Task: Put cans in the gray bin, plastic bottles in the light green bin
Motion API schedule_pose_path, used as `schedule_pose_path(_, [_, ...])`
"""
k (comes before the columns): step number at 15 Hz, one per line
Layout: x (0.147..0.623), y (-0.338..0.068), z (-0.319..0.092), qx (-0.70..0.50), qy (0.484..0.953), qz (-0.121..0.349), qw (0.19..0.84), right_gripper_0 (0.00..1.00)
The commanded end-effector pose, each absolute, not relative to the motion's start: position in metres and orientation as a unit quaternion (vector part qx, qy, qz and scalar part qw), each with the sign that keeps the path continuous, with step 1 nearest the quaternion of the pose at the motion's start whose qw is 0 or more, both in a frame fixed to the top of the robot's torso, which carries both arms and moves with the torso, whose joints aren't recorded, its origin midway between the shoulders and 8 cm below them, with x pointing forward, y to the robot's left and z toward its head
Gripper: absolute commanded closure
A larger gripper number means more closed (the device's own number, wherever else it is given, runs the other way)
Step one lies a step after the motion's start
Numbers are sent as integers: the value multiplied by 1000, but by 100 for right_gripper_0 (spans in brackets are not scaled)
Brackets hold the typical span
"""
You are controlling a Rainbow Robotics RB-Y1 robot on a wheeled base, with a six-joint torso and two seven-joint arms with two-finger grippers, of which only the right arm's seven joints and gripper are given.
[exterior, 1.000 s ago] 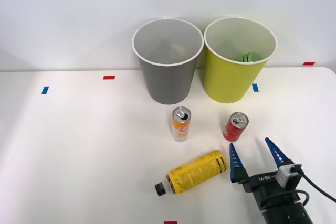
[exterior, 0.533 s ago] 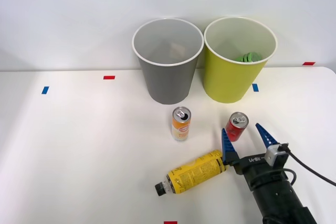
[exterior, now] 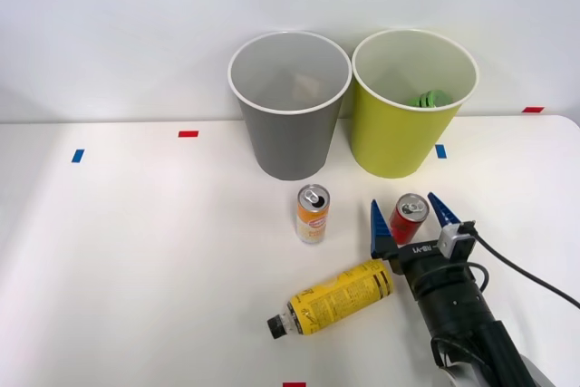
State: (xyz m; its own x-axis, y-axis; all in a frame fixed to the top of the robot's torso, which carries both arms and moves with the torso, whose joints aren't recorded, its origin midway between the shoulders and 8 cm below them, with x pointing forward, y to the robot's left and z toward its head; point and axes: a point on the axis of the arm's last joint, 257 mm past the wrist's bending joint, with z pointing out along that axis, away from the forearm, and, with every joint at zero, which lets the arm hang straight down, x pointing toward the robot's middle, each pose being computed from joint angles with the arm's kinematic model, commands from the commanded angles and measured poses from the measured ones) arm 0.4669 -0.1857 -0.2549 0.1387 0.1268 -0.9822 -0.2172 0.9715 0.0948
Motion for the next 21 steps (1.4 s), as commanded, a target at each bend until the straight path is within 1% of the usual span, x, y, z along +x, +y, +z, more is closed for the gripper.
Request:
schedule_pose_path(1, [469,-187,-255,-36,649,113,752,0])
schedule_pose_path(2, [469,-188,-255,-35,649,113,752,9])
schedule_pose_path(3, [469,-187,-255,-36,649,113,752,53])
schedule_pose_path(4, [469,-186,-256,-35,649,113,751,85])
schedule_pose_path(5, [469,-186,-255,-37,648,113,752,89])
schedule_pose_path(11, [468,-180,-255,-42,648,112,753,91])
schedule_pose_path(13, [467,-178,-249,-51,642,111,757,92])
schedule_pose_path(16, [465,-175,-227,-77,632,119,762,94])
schedule_pose_path(21, [451,-168,-171,-98,658,143,732,94])
